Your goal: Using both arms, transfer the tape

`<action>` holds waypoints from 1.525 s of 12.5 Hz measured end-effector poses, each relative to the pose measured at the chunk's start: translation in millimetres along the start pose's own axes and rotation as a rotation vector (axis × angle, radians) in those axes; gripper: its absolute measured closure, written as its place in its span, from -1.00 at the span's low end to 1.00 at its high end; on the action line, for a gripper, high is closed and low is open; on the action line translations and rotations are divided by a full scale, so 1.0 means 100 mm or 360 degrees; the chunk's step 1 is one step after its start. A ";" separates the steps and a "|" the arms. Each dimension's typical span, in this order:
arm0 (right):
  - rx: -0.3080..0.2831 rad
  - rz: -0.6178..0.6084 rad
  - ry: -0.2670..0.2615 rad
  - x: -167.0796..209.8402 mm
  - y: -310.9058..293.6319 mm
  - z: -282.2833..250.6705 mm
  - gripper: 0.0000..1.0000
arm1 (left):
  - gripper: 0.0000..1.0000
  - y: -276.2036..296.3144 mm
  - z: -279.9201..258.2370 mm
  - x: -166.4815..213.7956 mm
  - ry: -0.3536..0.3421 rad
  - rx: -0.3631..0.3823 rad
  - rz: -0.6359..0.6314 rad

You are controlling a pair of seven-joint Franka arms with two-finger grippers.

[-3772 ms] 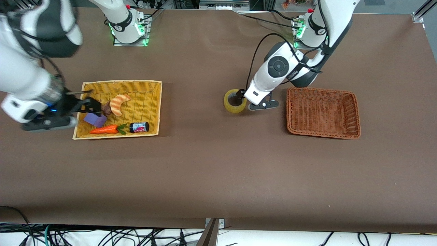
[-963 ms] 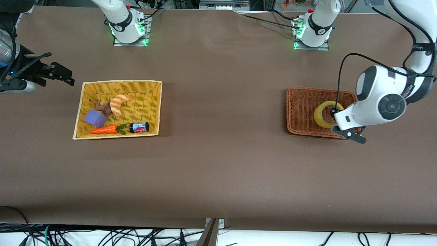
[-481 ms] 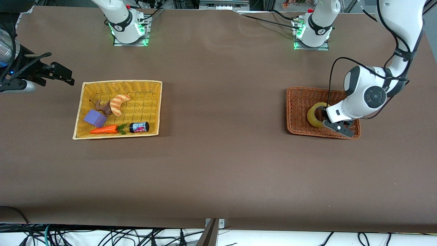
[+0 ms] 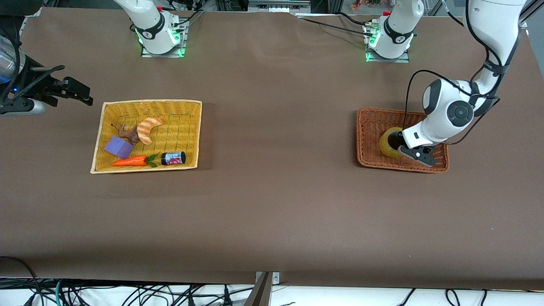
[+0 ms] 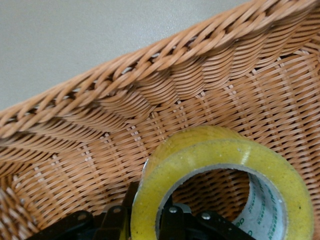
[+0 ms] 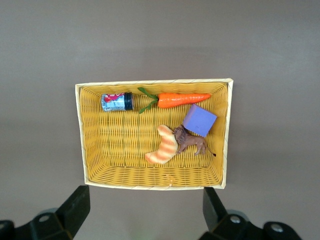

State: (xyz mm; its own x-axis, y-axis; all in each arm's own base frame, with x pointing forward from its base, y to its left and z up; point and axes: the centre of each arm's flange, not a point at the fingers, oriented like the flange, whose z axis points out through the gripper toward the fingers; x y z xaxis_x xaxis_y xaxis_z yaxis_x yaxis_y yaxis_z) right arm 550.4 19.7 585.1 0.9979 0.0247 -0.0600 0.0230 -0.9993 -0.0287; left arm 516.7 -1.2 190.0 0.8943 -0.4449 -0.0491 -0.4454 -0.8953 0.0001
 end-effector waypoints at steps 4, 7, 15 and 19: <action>0.0000 0.0000 -0.0003 0.00 0.00 0.00 -1.00 | 0.56 0.01 0.02 -0.03 0.0029 0.0009 -0.0003; 0.0000 0.0000 -0.0005 0.00 0.00 0.00 -1.00 | 0.22 0.02 0.03 -0.03 0.0021 0.0006 0.0001; 0.0000 0.0000 -0.0007 0.00 0.00 0.00 -1.00 | -1.00 -0.11 -1.88 0.68 -0.0224 -0.0117 -0.0227; 0.0000 0.0001 -0.0008 -0.01 0.00 0.00 -1.00 | -1.00 0.02 -3.31 0.85 -0.0203 -0.0079 -0.0574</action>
State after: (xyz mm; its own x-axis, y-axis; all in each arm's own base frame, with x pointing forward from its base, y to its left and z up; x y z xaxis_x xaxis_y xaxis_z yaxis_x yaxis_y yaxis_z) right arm 549.8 20.0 584.9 0.9976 0.0240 -0.0648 0.0222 -0.9993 -0.0287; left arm 606.9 -48.1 516.8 0.9790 -0.0979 -0.1787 -0.0980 -0.9951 0.0082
